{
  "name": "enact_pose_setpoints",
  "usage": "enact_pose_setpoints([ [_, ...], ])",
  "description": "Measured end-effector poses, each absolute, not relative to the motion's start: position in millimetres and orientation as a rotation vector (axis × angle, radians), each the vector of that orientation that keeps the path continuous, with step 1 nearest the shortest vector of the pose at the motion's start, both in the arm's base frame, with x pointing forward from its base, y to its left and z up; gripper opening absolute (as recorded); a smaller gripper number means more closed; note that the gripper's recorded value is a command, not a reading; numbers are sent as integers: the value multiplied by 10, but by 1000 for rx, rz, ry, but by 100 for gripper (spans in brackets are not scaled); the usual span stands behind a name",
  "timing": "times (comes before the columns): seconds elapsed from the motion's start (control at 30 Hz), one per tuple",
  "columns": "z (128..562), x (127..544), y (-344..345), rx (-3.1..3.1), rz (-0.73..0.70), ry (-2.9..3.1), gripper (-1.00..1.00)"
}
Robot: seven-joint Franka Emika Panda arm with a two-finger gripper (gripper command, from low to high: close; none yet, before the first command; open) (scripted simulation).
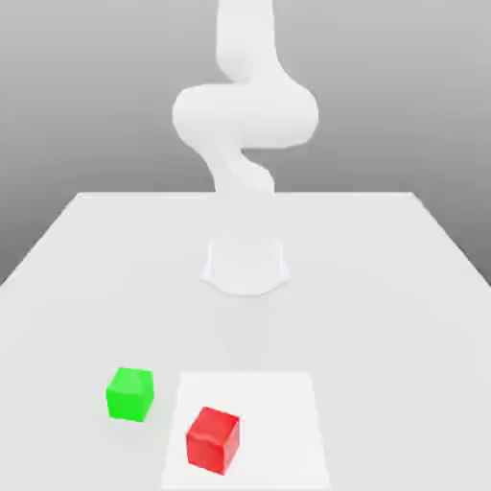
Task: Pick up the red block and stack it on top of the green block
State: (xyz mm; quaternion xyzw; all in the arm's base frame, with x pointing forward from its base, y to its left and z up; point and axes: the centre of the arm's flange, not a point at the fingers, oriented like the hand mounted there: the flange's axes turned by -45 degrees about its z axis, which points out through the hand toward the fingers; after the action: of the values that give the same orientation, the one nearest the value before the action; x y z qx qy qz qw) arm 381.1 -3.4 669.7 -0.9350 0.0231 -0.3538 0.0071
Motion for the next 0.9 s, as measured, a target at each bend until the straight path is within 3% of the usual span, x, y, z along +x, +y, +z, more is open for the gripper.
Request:
enact_pose_setpoints([
  [0.2,5577,4458,-131,-2996,-824,205,0],
  [0.4,4386,4777,-231,-3045,-546,338,0],
  [0.77,2233,4566,-392,-3083,-39,586,0],
  [0.9,1701,4529,-397,-3083,-2,602,0],
])
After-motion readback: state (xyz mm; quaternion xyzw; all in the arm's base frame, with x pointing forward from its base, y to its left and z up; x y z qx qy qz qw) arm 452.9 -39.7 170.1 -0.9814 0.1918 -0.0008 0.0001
